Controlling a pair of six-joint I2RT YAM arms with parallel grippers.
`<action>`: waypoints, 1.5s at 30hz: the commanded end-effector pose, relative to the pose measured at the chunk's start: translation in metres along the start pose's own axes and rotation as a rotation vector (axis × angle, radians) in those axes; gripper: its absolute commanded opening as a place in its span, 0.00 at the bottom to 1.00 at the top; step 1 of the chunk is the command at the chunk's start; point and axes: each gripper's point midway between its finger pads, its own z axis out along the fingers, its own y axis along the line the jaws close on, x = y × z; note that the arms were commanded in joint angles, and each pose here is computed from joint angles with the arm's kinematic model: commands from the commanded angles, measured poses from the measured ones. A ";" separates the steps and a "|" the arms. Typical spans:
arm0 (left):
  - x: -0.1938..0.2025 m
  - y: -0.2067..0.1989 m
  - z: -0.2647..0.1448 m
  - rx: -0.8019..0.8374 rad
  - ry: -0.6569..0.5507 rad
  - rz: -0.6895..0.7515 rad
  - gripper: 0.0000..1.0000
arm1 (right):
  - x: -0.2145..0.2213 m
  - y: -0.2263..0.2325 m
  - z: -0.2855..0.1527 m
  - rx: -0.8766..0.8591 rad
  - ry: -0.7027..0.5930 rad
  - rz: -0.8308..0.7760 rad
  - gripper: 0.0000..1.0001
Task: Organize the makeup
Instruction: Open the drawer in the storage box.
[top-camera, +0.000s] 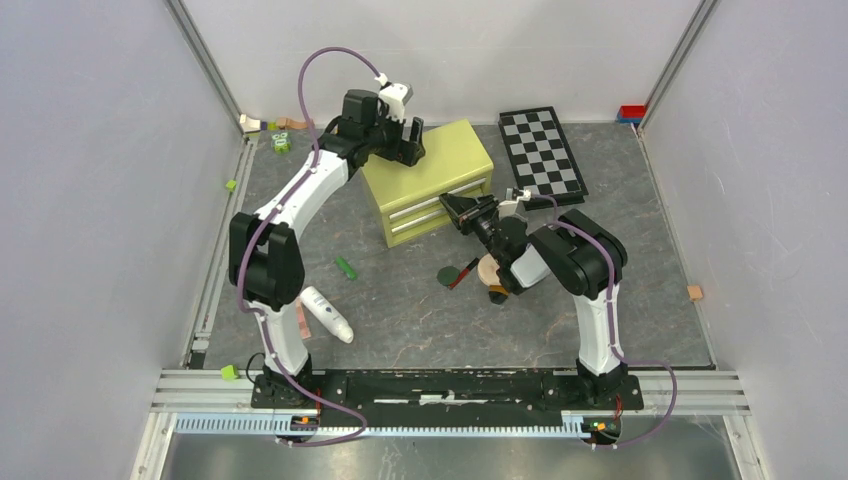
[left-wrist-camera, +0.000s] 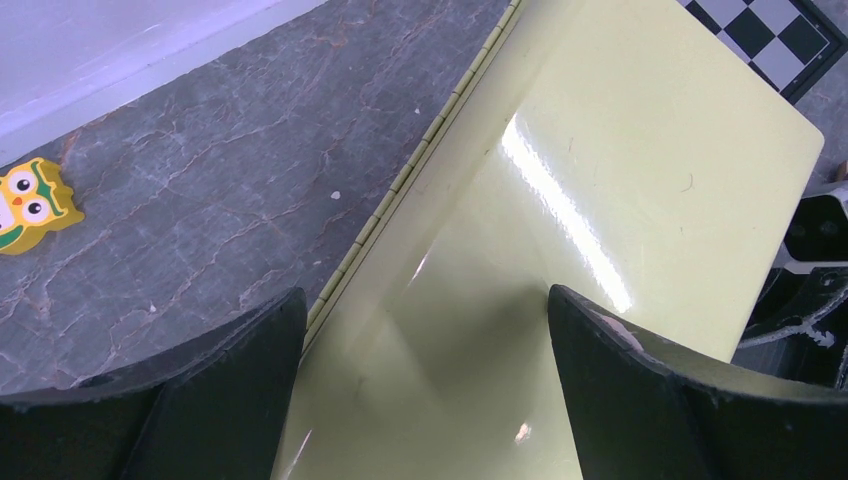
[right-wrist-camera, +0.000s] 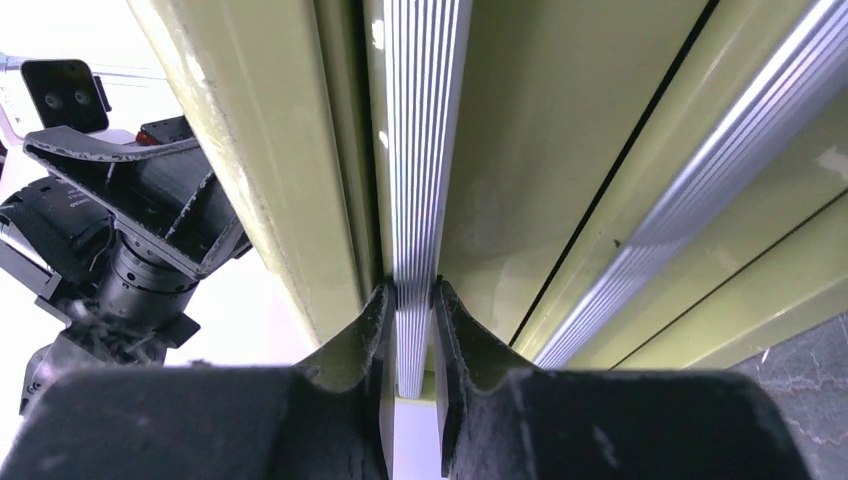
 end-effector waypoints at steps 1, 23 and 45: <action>0.040 0.008 0.011 -0.024 0.145 0.021 0.95 | -0.015 0.016 -0.016 -0.067 -0.069 -0.005 0.11; 0.046 0.013 0.015 -0.050 0.163 0.013 0.97 | -0.015 0.019 -0.085 0.009 -0.055 -0.130 0.20; 0.021 0.020 -0.006 -0.146 0.111 0.010 1.00 | -0.023 -0.002 -0.067 0.376 0.173 -0.854 0.67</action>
